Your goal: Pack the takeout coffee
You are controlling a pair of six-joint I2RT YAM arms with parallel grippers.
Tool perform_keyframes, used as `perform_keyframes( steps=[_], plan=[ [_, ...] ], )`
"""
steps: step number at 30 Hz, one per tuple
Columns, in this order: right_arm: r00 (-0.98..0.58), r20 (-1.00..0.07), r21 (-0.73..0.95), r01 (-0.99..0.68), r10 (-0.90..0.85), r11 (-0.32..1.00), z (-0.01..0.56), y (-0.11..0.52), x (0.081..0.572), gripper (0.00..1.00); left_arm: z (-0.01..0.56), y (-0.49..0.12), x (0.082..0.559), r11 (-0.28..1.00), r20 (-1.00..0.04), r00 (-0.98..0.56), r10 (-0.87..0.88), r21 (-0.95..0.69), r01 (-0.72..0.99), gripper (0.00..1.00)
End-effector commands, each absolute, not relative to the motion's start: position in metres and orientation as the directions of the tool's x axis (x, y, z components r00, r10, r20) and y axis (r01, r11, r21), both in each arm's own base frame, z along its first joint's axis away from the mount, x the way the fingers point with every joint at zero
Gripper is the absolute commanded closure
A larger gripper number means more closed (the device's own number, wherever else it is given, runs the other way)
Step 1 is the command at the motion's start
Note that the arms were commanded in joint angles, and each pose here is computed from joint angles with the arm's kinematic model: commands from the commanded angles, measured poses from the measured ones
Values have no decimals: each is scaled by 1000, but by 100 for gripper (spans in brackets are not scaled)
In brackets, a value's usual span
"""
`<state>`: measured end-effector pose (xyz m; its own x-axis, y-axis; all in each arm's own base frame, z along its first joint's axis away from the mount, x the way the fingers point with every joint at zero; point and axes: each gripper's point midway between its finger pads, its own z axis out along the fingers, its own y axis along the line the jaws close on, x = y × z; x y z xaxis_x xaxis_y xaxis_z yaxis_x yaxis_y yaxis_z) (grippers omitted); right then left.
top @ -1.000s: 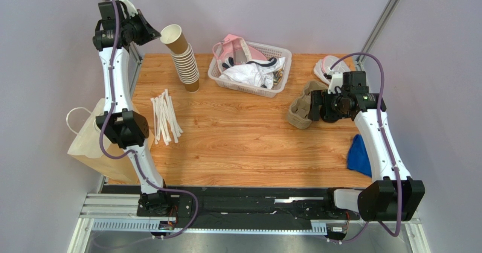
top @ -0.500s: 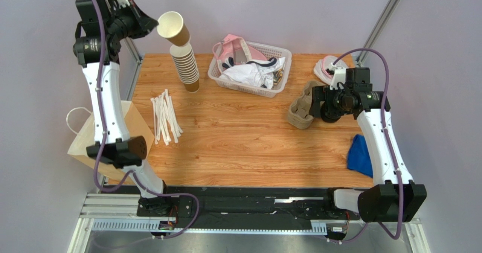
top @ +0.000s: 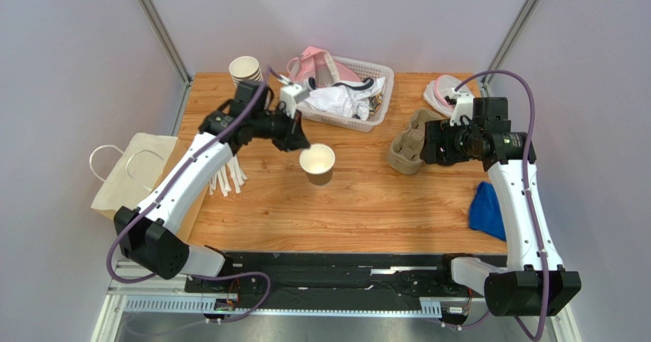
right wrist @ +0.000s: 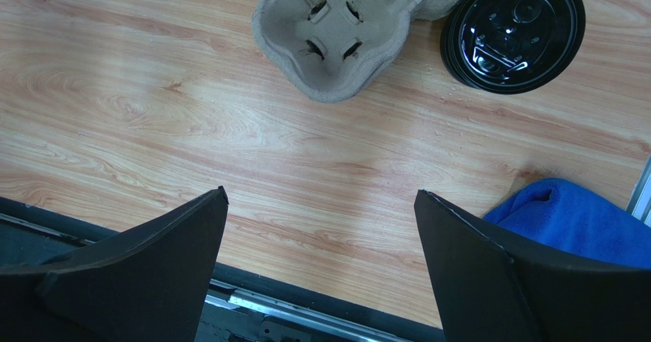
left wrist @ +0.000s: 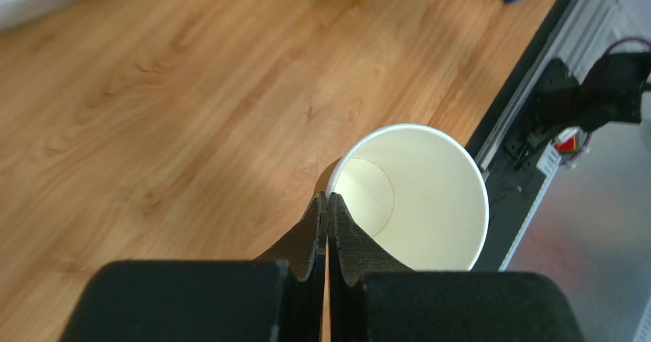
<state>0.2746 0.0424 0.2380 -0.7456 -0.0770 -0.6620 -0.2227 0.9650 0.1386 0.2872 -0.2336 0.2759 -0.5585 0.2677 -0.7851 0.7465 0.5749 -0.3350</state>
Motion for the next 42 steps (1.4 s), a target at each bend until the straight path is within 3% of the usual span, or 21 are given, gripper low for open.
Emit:
perform_keyframes(
  steps=[1,16,34,42],
  plan=[
    [-743,-665,150,-233,-77,961,237,45,273,0,254,-272,283,469,-867,-403,293,-237,851,100],
    [-776,-627,176,-226,-68,958,226,48,280,0,158,-315,323,549,-845,-437,309,-217,807,100],
    [-770,-635,212,-255,-65,943,234,56,280,0,120,-319,297,551,-788,-504,353,-261,793,100],
    [-761,-645,206,-266,-74,942,241,56,281,0,123,-317,299,569,-782,-514,354,-256,781,83]
  ],
)
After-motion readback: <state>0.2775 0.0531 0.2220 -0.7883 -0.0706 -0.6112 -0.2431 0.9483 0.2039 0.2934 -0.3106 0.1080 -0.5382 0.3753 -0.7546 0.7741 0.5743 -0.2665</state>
